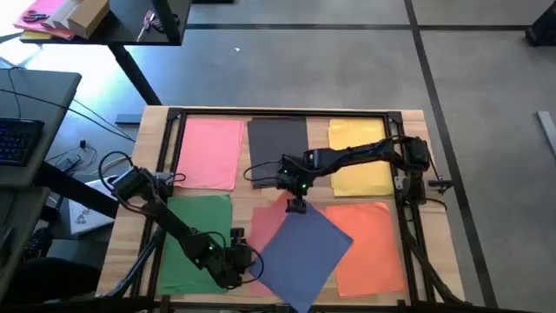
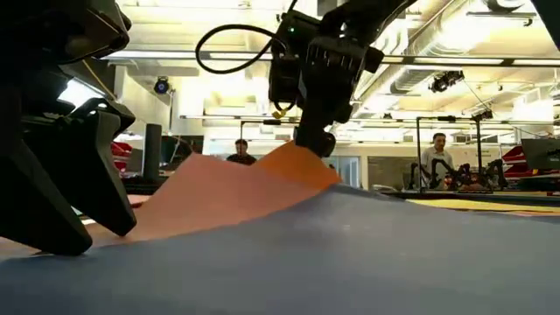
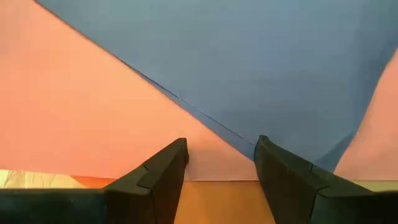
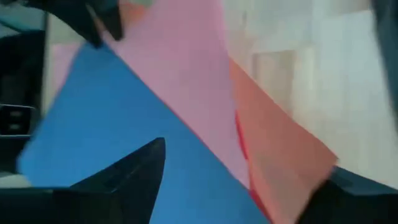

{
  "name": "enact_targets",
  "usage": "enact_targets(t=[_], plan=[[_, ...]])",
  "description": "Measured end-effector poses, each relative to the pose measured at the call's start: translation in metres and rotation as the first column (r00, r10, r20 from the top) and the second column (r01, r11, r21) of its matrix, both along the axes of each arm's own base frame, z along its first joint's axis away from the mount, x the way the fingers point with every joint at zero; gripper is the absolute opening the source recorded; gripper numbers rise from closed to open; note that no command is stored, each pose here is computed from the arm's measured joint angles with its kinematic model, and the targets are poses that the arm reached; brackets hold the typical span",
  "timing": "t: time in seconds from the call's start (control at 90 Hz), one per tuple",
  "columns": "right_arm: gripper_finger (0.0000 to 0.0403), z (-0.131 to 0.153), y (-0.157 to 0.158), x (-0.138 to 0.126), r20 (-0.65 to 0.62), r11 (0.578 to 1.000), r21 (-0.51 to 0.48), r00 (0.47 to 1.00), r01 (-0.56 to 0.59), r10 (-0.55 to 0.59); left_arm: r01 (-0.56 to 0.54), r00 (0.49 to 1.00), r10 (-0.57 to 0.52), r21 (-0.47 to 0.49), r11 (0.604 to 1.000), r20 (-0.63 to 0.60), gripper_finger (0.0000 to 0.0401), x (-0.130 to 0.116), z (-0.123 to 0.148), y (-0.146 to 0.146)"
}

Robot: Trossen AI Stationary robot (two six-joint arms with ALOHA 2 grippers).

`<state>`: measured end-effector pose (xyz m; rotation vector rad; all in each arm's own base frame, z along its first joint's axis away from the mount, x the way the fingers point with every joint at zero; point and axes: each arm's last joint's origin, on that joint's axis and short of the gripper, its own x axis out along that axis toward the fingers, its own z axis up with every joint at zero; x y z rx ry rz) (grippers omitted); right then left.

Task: Organize paper
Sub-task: Stack the orange color paper on top of the other orange color paper

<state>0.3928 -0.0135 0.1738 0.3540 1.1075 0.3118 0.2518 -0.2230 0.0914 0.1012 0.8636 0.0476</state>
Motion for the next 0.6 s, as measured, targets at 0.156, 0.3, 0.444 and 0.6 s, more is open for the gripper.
enact_targets(t=[0.156,0.3,0.444,0.6], plan=[[0.0158,-0.011,0.008,0.006,0.004,1.0,-0.018,1.0,-0.012,0.012,0.005,1.0,-0.005,0.005,1.0,0.0,0.0176,0.0,0.0,0.0],[0.0037,-0.021,0.015,0.008,-0.01,0.998,-0.066,1.0,-0.01,0.01,0.005,1.0,-0.005,0.006,1.0,0.001,0.0176,0.0,0.0,0.0],[0.0005,-0.013,0.017,0.005,-0.011,0.975,-0.217,0.999,0.04,-0.043,0.006,1.0,-0.006,0.006,1.0,0.0,0.0176,0.0,0.0,0.0],[0.0,0.017,0.021,-0.001,0.075,0.936,-0.338,0.994,0.095,-0.074,0.023,1.0,-0.023,0.007,1.0,0.008,0.0176,-0.001,0.006,-0.001]])
